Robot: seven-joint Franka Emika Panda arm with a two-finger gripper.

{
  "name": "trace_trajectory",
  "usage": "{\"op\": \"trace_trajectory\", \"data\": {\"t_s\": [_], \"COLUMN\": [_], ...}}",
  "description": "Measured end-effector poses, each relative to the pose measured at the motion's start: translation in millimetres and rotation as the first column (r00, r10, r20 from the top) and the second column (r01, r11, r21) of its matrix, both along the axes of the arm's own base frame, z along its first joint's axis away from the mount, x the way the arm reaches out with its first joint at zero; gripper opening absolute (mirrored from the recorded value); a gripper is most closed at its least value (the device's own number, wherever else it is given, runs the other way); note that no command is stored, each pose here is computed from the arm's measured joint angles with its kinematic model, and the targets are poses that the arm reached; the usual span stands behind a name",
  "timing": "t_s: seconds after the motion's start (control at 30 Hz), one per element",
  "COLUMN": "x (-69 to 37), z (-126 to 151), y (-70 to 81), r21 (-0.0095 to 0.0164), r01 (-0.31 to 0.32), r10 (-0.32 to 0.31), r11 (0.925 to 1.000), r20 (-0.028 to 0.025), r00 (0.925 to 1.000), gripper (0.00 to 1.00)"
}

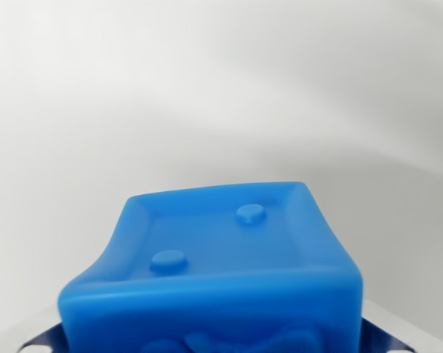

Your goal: Stack cube

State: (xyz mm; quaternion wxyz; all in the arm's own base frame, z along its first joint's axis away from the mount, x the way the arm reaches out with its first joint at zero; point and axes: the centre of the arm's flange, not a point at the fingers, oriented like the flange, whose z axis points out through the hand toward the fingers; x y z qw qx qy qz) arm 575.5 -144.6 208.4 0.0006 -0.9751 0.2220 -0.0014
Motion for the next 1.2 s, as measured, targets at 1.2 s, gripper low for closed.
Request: {"op": "trace_trajectory", "data": {"t_s": [1.2], "x": [-44.7], "z": [57.8], "y": [0.0], "r21": [0.0008], "r01": [-0.066], "r10": [0.066], "r11": [0.9978], "r20": [0.0014], "r00": [0.9978], "gripper": [0.00]}}
